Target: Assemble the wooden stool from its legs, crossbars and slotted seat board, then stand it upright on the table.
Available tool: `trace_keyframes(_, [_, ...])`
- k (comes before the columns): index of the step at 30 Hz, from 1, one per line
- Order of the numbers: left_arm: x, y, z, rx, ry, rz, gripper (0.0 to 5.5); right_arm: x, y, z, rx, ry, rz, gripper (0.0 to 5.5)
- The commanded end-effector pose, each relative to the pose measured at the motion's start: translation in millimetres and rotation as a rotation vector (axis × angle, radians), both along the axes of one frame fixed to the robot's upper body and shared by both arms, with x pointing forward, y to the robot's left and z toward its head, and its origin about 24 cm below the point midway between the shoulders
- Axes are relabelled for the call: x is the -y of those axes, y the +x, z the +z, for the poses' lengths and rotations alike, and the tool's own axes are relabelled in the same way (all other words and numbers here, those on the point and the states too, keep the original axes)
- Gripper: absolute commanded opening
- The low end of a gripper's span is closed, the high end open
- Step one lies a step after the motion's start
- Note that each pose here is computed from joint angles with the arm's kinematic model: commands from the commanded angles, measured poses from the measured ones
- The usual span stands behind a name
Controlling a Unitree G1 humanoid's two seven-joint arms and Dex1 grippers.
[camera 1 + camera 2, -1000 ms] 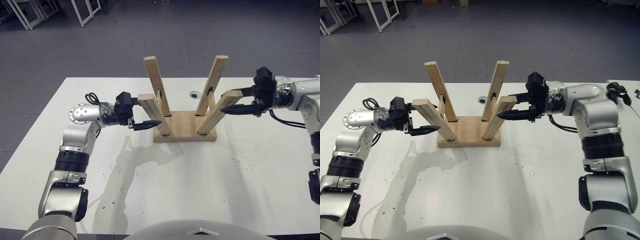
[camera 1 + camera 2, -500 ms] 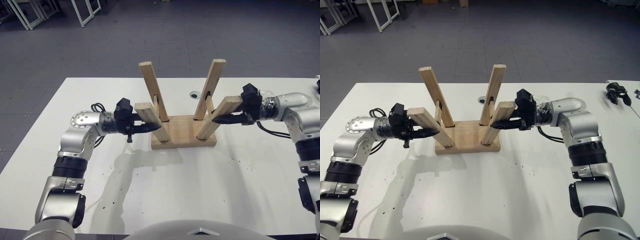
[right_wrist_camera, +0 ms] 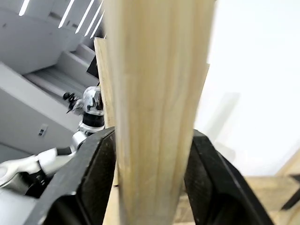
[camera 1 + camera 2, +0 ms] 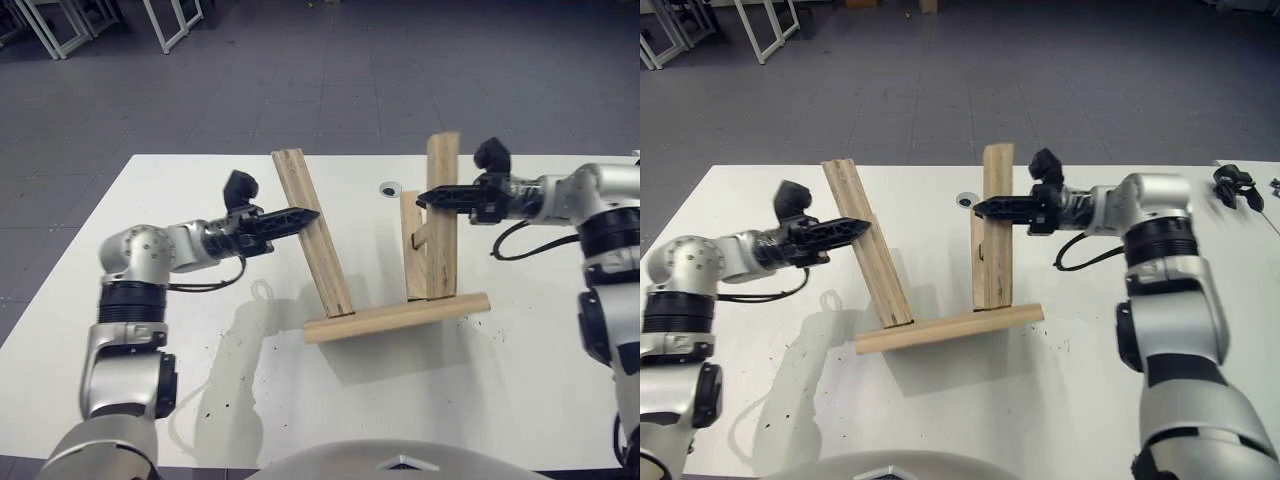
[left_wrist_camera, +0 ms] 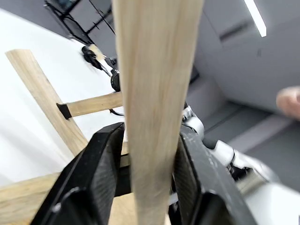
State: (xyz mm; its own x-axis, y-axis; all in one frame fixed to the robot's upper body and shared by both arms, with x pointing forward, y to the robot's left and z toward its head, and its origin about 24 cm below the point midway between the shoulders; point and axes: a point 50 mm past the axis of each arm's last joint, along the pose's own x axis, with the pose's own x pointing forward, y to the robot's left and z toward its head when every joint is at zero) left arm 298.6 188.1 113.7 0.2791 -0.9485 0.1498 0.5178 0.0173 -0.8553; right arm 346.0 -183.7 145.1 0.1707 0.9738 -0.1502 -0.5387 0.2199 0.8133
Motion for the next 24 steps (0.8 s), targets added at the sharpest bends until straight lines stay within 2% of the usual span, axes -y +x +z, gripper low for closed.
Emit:
trace_keyframes(1, [-6.5,13.5,-13.2,-0.107,-0.05,0.131,1.72,-0.4,6.1,-22.9,-0.053,-0.012,-0.12,2.7])
trace_keyframes(6, [-17.1,21.2,-8.2,-0.11,-0.131,0.201,1.72,5.6,12.0,-26.5,-0.06,0.106,-0.282,2.7])
trace_keyframes(10, [-33.1,26.7,-3.5,-0.085,-0.231,0.34,1.72,20.4,20.0,-21.8,-0.05,0.302,-0.522,2.7])
trace_keyframes(13, [-40.1,26.5,-7.4,-0.064,-0.247,0.435,1.72,25.4,24.1,-26.9,-0.057,0.446,-0.681,2.7])
trace_keyframes(15, [-46.1,23.3,-8.3,-0.023,-0.202,0.5,1.72,30.2,22.8,-34.6,-0.052,0.453,-0.743,2.7])
trace_keyframes(20, [-69.9,-3.5,-12.4,0.255,0.108,0.754,1.72,69.1,9.4,-42.9,0.075,0.223,-0.847,2.7])
trace_keyframes(22, [-68.5,-27.3,-17.2,0.446,0.374,0.739,1.72,85.3,-9.4,-39.2,0.263,-0.016,-0.769,2.7])
trace_keyframes(24, [-59.7,-51.2,-20.7,0.594,0.555,0.635,1.72,89.9,-27.9,-34.5,0.414,-0.228,-0.655,2.7])
